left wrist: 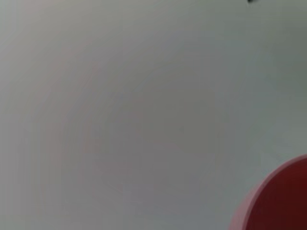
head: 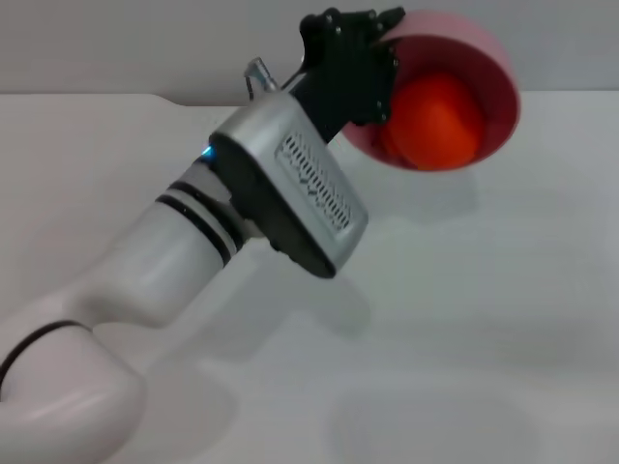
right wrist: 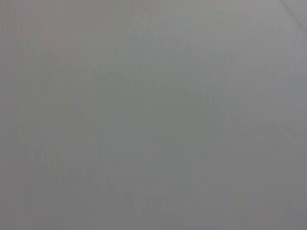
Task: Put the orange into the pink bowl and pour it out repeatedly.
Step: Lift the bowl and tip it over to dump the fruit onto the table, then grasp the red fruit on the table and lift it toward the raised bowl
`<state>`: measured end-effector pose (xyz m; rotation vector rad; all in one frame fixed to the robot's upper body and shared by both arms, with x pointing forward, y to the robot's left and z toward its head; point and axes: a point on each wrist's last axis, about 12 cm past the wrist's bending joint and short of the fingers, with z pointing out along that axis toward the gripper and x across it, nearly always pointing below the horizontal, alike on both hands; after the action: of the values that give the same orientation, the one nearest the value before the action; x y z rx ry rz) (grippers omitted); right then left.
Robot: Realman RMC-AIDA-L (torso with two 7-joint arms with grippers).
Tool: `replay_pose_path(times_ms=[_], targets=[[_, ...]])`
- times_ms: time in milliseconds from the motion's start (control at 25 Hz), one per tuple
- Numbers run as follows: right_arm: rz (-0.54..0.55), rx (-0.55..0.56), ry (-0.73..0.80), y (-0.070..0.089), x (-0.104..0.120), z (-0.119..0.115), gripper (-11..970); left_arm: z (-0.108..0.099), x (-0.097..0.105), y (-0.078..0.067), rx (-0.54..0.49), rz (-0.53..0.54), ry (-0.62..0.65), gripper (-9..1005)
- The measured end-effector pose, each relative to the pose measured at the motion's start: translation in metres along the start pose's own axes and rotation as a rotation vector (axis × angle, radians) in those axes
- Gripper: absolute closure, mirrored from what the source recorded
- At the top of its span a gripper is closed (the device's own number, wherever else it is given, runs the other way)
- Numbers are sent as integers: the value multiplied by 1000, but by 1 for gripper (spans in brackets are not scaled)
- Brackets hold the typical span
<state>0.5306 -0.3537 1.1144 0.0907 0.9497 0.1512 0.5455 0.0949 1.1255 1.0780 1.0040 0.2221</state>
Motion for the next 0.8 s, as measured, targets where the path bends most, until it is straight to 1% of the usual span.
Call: replay_pose_path(times_ms=[80, 200, 640, 800], targets=[[11, -6, -4, 1, 0, 2, 461, -4, 0, -1, -49, 31, -37, 952], [16, -12, -6, 2, 0, 3, 461, -6, -1, -1, -79, 49, -63, 952], [29, -29, -7, 6, 1, 7, 463, -3, 0, 2, -87, 45, -67, 952], [30, -31, -8, 7, 1, 8, 463, 6, -3, 3, -8, -83, -28, 952]])
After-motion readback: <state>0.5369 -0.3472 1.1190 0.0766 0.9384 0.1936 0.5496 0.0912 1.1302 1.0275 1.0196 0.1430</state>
